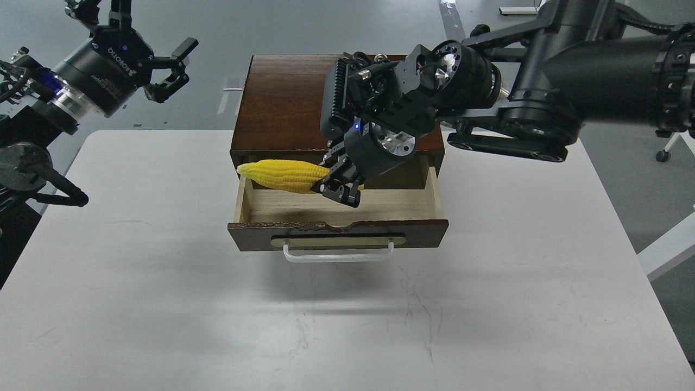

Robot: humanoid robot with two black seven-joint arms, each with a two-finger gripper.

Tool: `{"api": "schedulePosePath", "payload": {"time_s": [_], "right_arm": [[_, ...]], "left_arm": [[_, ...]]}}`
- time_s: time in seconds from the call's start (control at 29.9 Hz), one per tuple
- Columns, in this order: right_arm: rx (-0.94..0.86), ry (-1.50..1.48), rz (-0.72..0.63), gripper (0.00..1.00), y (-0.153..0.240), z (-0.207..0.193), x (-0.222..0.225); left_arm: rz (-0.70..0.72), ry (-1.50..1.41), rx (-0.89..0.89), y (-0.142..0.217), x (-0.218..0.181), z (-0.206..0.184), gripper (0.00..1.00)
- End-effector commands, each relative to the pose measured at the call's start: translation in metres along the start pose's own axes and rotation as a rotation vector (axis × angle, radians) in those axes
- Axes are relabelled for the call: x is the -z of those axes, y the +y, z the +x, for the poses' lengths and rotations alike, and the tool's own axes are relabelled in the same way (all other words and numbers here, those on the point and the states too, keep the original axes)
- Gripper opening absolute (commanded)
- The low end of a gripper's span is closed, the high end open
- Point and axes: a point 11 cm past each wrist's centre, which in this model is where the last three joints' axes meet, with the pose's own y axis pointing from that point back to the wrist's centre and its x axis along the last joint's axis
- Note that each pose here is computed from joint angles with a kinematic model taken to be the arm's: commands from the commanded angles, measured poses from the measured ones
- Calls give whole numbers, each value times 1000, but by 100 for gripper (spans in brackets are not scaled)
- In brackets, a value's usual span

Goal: Put corn in drawer with both arms
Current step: 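Lower the corn cob into the open drawer with the right gripper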

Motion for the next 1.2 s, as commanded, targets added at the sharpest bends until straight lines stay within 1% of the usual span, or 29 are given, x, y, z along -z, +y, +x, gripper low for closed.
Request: {"api": "schedulePosePath", "payload": {"time_s": [0.0, 0.1, 0.2, 0.4, 0.43, 0.7, 0.73, 0.87, 0.9, 1.0, 1.04, 1.07, 1.17], "right_arm": [[11, -17, 14, 10, -6, -9, 3], [14, -30, 22, 12, -10, -15, 4], [17, -40, 31, 19, -13, -20, 7], [66, -47, 25, 22, -15, -38, 5], [71, -49, 25, 25, -15, -40, 4], [78, -55, 18, 28, -13, -45, 2], [83, -56, 16, 30, -13, -47, 1], [86, -66, 6, 35, -9, -51, -2], [86, -67, 5, 39, -9, -51, -3], [86, -70, 4, 47, -8, -52, -3], [86, -70, 4, 47, -8, -52, -3], [85, -72, -1, 51, -7, -53, -4], [84, -75, -2, 51, -6, -53, -5]], "left_arm": [[1, 1, 0, 0, 1, 0, 99], [1, 1, 0, 0, 1, 0, 99], [1, 1, 0, 0, 1, 0, 98], [1, 1, 0, 0, 1, 0, 98], [1, 0, -1, 1, 0, 1, 99], [2, 0, 1, 0, 1, 0, 98], [1, 0, -1, 1, 0, 1, 98], [-1, 0, -1, 1, 0, 0, 98], [-1, 0, -1, 1, 0, 0, 98], [-1, 1, 0, 0, 0, 0, 98], [-1, 1, 0, 0, 0, 0, 98], [-1, 1, 0, 0, 0, 0, 99], [-1, 1, 0, 0, 0, 0, 98]]}}
